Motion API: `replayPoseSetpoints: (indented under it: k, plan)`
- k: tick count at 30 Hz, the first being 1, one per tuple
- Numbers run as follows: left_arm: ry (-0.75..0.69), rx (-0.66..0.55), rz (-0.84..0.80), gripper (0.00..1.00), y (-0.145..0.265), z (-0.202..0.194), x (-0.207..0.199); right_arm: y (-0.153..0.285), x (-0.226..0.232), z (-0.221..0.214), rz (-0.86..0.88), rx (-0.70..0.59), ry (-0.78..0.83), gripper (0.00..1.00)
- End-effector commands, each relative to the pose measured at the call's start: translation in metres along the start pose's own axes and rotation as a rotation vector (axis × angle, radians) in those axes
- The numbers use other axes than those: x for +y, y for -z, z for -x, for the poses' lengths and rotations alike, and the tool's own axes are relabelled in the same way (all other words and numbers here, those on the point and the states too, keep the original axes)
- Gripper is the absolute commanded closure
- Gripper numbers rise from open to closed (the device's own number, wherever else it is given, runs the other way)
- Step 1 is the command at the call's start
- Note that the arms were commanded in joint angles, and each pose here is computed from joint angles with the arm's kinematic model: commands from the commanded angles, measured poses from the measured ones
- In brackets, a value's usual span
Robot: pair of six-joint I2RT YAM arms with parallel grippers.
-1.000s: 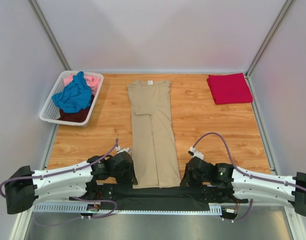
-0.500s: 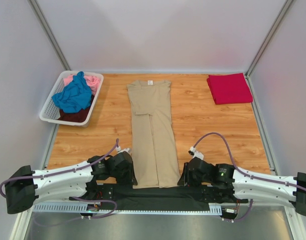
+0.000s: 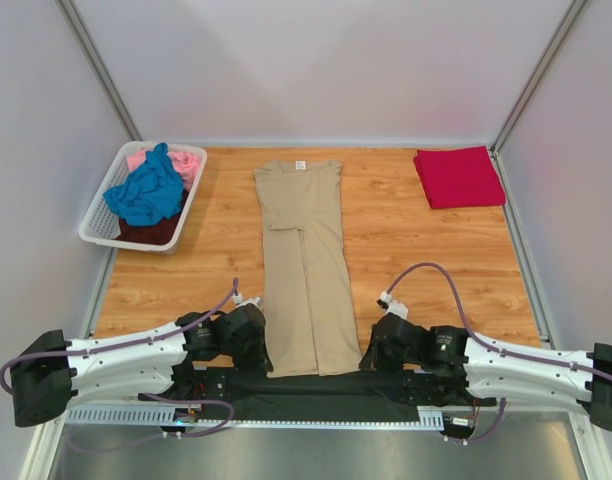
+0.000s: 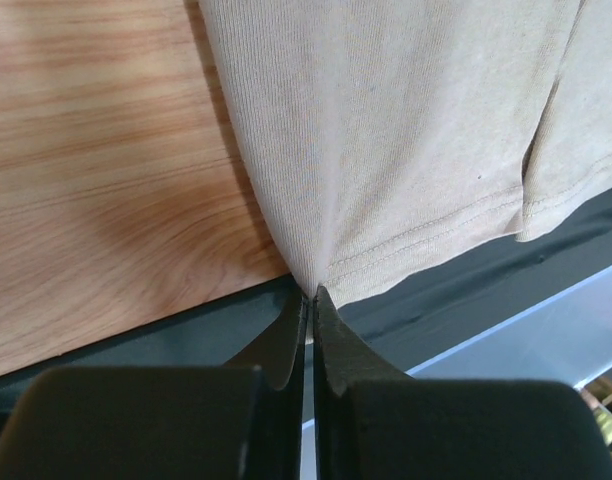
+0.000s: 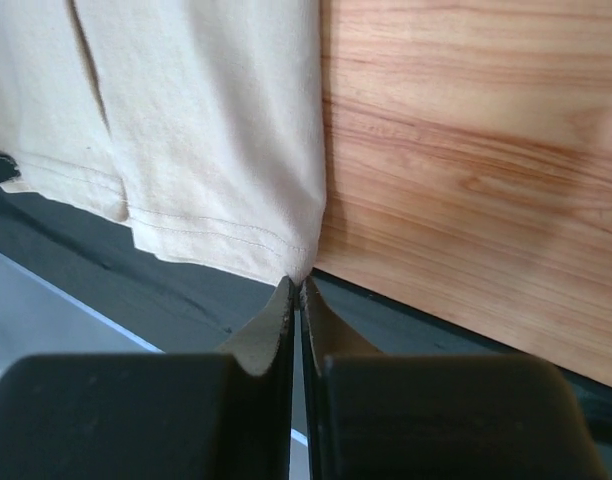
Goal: Fold and stack the t-shirts
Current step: Fold the tshirt
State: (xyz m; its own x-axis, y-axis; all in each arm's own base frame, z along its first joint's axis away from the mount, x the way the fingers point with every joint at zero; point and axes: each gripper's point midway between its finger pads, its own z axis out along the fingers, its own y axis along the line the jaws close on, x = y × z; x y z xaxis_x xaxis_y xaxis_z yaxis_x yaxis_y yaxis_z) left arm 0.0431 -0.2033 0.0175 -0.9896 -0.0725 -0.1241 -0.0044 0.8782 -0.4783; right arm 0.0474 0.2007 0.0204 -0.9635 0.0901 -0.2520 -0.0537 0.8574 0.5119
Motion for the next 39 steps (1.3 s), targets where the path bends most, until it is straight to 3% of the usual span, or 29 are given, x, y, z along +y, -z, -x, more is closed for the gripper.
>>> replayPoseSetpoints:
  k: [1,16,22,28,33,39]
  plan:
    - [-0.010,-0.018,-0.039,1.00,0.007,0.005,-0.015,0.012,0.018,0.018,0.009,-0.064,0.031,1.00]
    - [-0.010,-0.099,-0.065,1.00,0.038,0.072,-0.038,0.028,0.067,0.096,-0.057,-0.197,0.155,1.00]
    - [0.012,-0.162,-0.072,1.00,0.052,0.133,-0.039,0.019,0.091,0.140,-0.035,-0.200,0.179,1.00]
    - [0.111,-0.154,-0.144,1.00,0.051,0.200,-0.045,0.014,0.094,0.214,-0.098,-0.267,0.168,1.00]
    - [0.111,-0.194,-0.153,1.00,0.056,0.254,-0.052,0.000,0.104,0.264,-0.088,-0.288,0.214,1.00]
    - [0.132,-0.199,-0.142,1.00,0.050,0.305,-0.048,-0.033,0.091,0.305,-0.120,-0.226,0.205,1.00]
